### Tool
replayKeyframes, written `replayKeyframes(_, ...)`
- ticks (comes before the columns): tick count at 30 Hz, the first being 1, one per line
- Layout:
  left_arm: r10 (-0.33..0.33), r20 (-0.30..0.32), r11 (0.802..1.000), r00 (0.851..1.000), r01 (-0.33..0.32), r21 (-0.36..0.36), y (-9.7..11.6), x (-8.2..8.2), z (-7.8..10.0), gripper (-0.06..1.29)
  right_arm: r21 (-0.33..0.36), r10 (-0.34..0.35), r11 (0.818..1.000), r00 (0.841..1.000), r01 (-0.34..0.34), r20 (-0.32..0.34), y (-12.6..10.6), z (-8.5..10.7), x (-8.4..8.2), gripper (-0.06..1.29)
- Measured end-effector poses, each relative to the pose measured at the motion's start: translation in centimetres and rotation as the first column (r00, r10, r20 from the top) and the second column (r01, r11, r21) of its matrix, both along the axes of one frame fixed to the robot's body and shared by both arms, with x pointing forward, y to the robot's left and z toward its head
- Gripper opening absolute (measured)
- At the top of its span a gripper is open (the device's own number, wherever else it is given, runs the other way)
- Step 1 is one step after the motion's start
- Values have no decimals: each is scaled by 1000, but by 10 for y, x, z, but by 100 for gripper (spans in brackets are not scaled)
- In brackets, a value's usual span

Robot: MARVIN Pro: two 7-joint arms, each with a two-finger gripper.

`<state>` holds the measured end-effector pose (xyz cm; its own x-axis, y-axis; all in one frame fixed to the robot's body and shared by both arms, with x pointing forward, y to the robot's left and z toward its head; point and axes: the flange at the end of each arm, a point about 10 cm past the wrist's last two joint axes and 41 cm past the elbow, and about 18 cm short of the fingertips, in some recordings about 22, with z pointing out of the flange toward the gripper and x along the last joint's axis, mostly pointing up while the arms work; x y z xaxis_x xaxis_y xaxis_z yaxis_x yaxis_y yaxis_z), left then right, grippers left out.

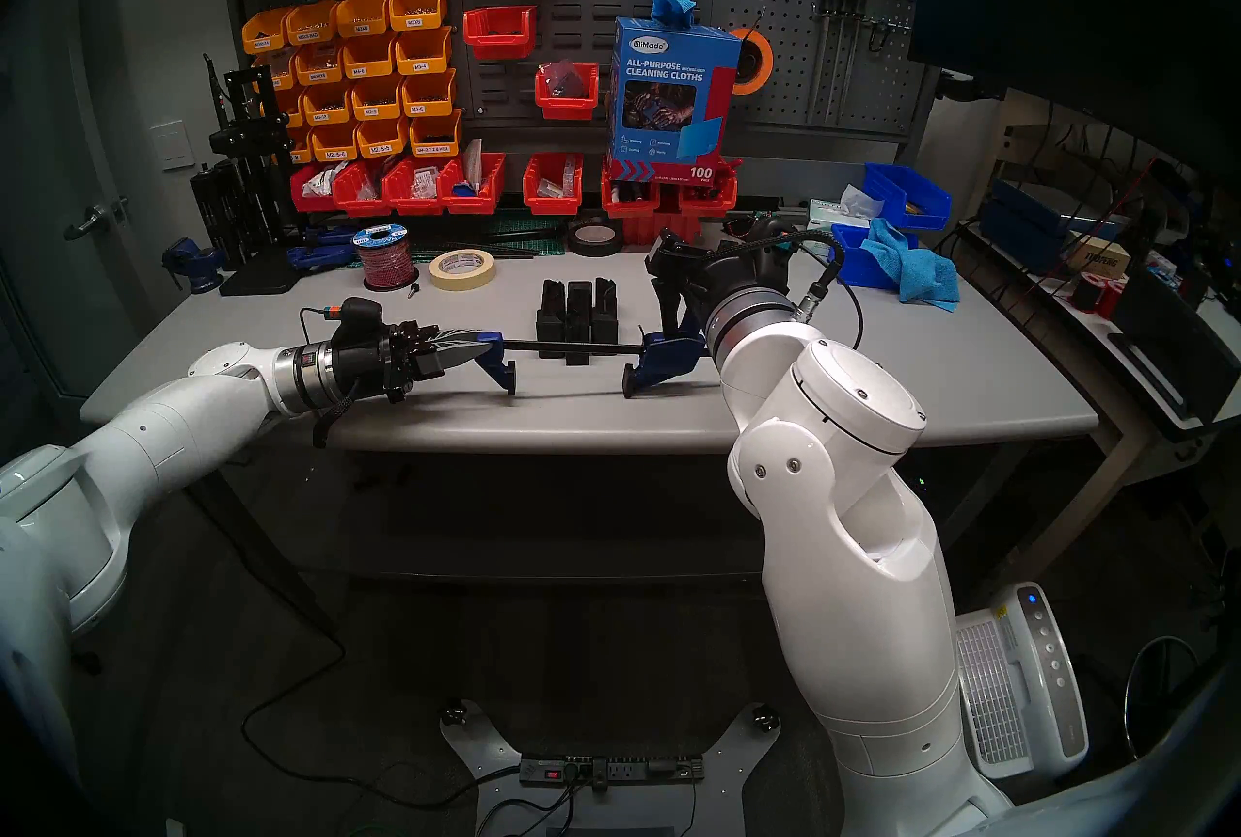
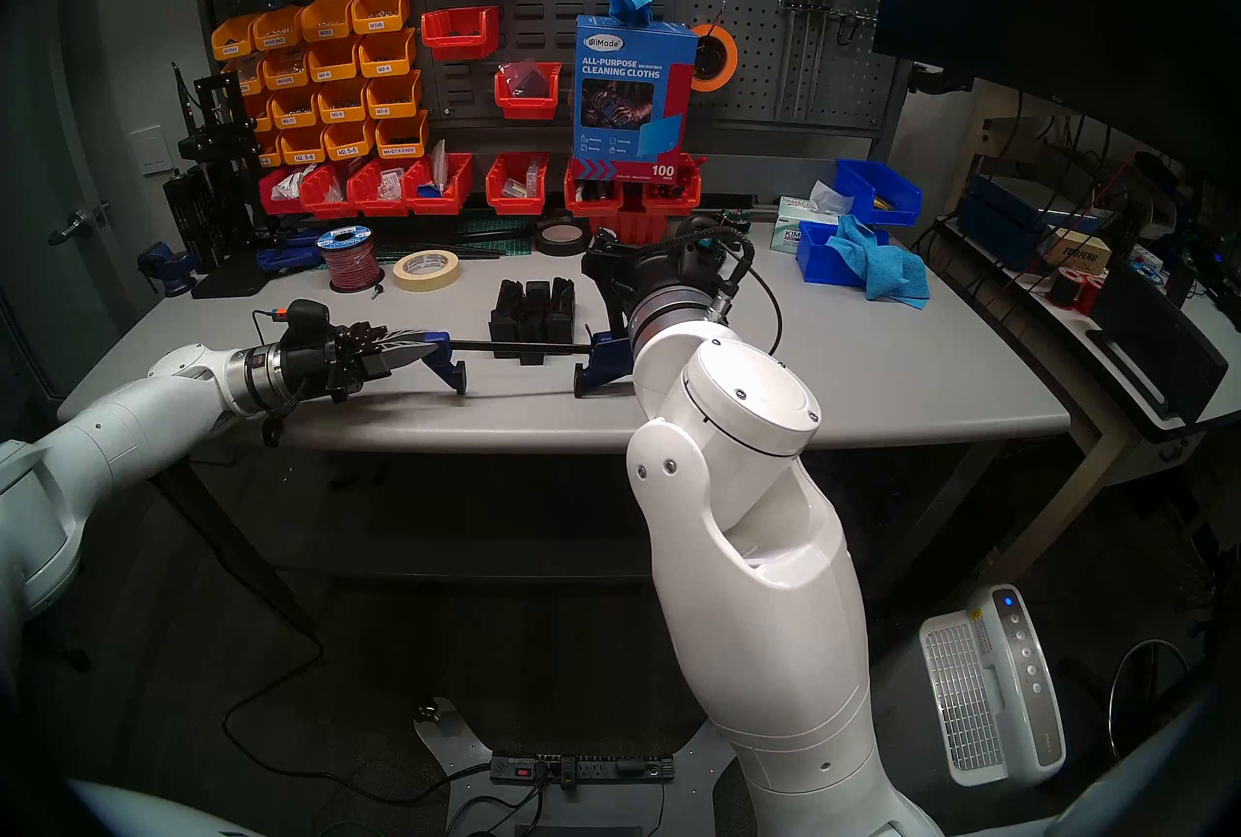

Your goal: Clamp the two 3D printed pieces together with the clamp

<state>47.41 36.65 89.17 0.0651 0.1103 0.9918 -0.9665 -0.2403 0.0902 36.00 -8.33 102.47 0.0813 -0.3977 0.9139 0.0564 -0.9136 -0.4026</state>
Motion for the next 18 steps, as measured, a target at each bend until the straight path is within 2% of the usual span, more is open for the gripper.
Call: replayKeyframes(18,0,0,1000,1000,0,0,0,0,0,8,9,-17,1000,1000,17,0,1,2,0,124)
